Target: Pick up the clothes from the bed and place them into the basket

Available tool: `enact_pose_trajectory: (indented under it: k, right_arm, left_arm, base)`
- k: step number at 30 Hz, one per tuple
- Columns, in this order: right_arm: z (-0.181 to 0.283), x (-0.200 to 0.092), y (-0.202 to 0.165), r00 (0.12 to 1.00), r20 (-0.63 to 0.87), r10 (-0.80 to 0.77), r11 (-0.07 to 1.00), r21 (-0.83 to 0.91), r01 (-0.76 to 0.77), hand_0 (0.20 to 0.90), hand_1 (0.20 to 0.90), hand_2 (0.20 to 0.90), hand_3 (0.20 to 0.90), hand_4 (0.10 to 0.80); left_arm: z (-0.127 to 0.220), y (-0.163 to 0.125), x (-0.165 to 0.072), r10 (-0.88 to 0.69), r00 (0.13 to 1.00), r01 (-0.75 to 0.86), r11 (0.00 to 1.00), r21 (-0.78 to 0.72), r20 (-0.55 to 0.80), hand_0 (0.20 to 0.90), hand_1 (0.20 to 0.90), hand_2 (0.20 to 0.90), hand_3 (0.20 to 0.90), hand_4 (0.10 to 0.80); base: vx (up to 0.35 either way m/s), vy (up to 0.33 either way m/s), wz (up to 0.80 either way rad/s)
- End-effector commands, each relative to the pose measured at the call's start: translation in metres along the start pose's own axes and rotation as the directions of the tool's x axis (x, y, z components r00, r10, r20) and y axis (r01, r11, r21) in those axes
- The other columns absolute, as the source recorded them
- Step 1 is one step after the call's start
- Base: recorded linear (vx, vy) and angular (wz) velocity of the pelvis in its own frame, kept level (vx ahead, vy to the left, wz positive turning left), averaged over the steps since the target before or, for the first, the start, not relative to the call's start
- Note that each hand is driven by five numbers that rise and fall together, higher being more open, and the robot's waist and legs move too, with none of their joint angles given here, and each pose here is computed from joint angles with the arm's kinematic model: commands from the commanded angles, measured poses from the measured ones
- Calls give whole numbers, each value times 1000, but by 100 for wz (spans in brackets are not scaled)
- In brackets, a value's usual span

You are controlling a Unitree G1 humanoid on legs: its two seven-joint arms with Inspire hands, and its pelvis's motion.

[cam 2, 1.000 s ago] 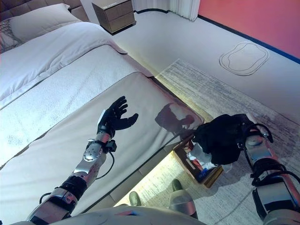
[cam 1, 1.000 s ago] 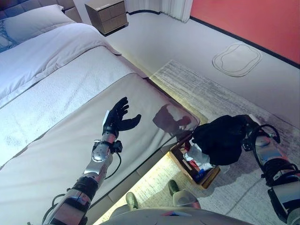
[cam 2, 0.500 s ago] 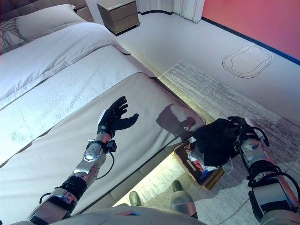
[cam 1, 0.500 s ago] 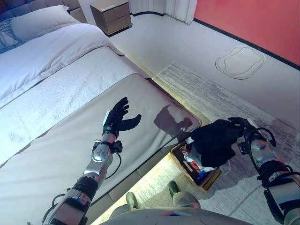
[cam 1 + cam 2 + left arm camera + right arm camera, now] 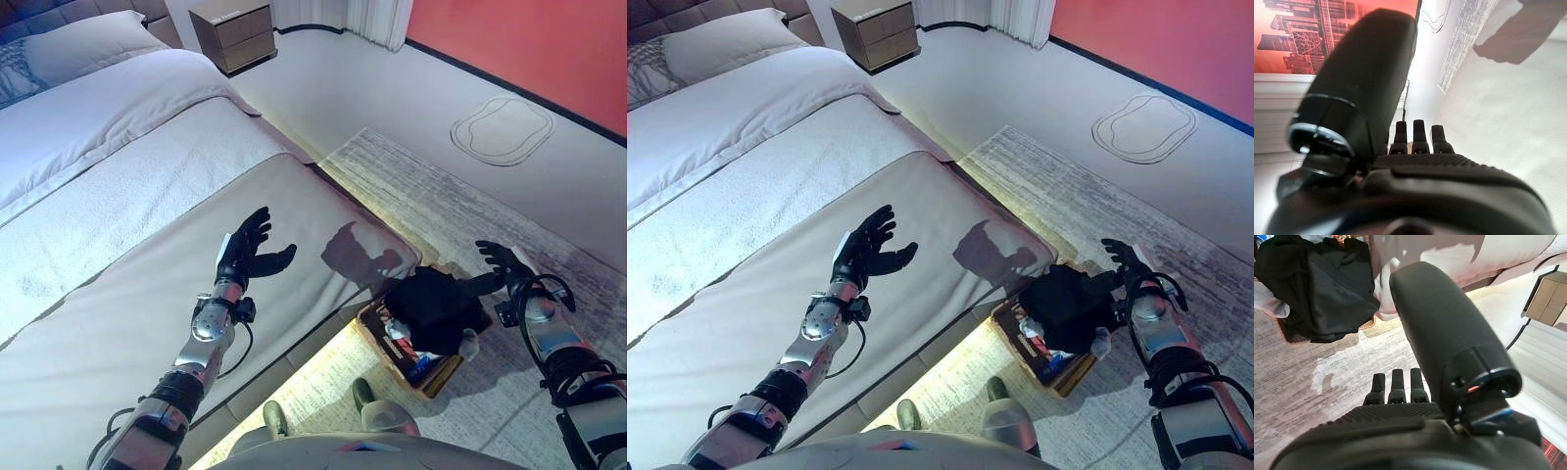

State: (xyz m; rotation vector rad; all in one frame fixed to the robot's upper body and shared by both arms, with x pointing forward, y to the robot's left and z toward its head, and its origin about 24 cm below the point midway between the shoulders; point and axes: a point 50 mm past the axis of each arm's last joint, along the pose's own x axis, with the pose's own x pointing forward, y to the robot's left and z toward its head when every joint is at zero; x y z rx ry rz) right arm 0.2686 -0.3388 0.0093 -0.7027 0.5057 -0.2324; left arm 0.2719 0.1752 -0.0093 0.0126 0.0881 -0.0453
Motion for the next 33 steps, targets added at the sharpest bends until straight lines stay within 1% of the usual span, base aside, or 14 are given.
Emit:
enact_pose_trajectory:
  k: [1, 3, 6, 8, 10, 13, 15, 20, 26, 33]
  right_arm:
    - [46, 3, -34, 958, 220, -186, 981, 90, 170, 900, 900, 900, 900, 800]
    - [55, 1, -31, 944, 259, -204, 977, 109, 181, 900, 900, 900, 900, 800]
    - [78, -4, -19, 906, 356, -229, 971, 154, 184, 900, 900, 900, 900, 800]
    - [92, -8, -4, 877, 425, -226, 974, 117, 194, 900, 900, 900, 900, 800]
    - [100, -11, 13, 862, 468, -195, 981, 69, 184, 900, 900, 900, 900, 800]
    - [98, -15, 30, 866, 478, -147, 989, 50, 141, 900, 900, 900, 900, 800]
    - [91, -22, 47, 869, 488, -86, 996, 9, 93, 900, 900, 900, 900, 800]
    - [71, -34, 61, 883, 469, 10, 999, -47, 14, 900, 900, 900, 900, 800]
    - [61, -45, 79, 889, 457, 24, 999, -34, -9, 900, 900, 900, 900, 800]
    - [63, -54, 106, 891, 453, 40, 999, -7, -41, 900, 900, 900, 900, 800]
  left_arm:
    - [28, 4, 9, -28, 988, 18, 998, 66, 154, 900, 900, 900, 900, 800]
    - [26, 4, 8, -22, 989, 13, 998, 62, 147, 900, 900, 900, 900, 800]
    - [18, 1, 5, -8, 992, 2, 999, 47, 123, 900, 900, 900, 900, 800]
    - [11, -4, 3, 0, 995, -3, 999, 35, 97, 900, 900, 900, 900, 800]
    - [-2, -9, -6, -5, 998, 2, 999, 46, 63, 900, 900, 900, 900, 800]
    - [-14, -12, -16, -12, 1000, 10, 997, 75, 29, 900, 900, 900, 900, 800]
    - [-25, -11, -28, -25, 1000, 25, 992, 122, -5, 900, 900, 900, 900, 800]
    - [-35, -2, -39, -39, 998, 49, 978, 204, -54, 900, 900, 900, 900, 800]
    - [-40, 11, -47, 0, 996, 19, 980, 200, -90, 900, 900, 900, 900, 800]
    - [-41, 12, -50, 3, 995, 16, 979, 202, -96, 900, 900, 900, 900, 800]
  base:
    - [33, -16, 8]
    - [26, -11, 14]
    - [16, -1, 16]
    - [37, 26, 16]
    - [64, 28, 18]
    - [48, 2, 22]
    - [56, -9, 29]
    - [46, -10, 34]
    - [34, -26, 27]
    - [27, -17, 10]
